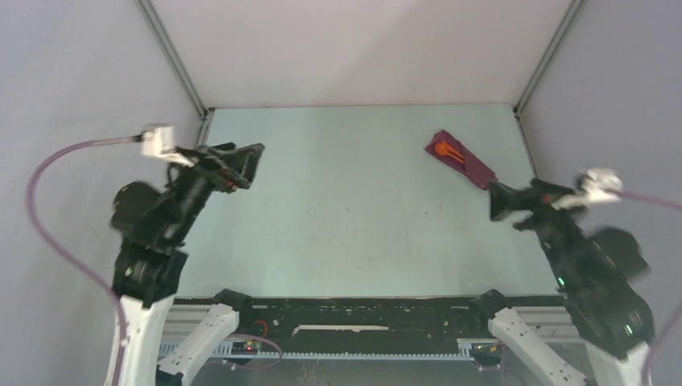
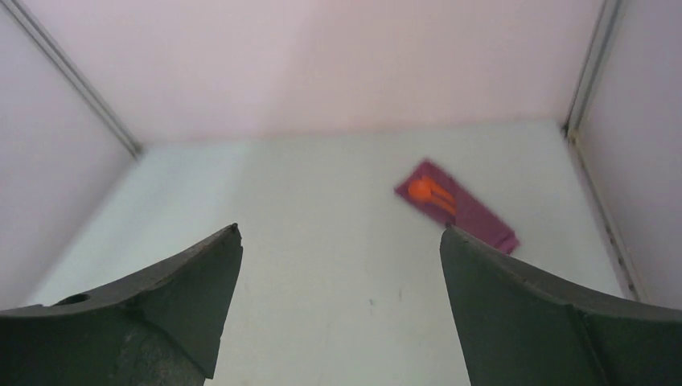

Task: Fold the napkin into a case and place the utensils inside
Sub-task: Reset both arms

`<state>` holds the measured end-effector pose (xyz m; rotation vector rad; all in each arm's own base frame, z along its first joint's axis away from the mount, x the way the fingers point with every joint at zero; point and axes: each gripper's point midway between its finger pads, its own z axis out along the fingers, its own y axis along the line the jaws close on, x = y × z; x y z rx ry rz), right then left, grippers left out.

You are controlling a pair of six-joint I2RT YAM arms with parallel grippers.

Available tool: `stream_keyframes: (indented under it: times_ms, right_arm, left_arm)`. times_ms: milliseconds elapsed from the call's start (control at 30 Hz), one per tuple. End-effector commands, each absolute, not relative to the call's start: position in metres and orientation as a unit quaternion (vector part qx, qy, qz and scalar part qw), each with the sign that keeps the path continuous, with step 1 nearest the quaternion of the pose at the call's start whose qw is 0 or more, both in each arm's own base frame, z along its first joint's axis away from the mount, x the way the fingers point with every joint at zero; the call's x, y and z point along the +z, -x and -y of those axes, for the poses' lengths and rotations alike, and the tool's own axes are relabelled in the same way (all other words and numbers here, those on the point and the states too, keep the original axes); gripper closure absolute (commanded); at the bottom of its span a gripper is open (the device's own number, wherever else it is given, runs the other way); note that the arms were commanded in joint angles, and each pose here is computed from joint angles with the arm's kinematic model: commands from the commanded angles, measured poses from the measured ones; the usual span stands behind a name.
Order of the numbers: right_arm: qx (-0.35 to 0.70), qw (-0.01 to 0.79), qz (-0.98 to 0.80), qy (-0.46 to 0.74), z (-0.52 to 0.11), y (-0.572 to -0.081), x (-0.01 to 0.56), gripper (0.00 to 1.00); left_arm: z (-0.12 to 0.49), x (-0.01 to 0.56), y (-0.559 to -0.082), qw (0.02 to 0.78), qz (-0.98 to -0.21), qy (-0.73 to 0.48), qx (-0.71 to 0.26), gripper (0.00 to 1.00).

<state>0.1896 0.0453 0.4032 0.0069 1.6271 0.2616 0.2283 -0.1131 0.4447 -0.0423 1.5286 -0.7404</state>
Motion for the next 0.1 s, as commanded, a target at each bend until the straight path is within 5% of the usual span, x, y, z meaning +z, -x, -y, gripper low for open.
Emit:
stream_keyframes:
  times_ms: [0, 67]
  right_arm:
    - [0.142, 0.753, -0.639, -0.067, -0.0123, -0.1488, 0.4432, 0.0]
    - [0.135, 0.734, -0.658, -0.098, -0.0074, -0.1537, 0.4359, 0.01]
  left_arm:
    - [0.0674, 0.4796, -0.2026, 0.726, -0.645, 0.042, -0.233, 0.11]
    - [0.0609, 0.4888, -0.1943, 0.735, -0.639, 0.043, -0.223, 0.11]
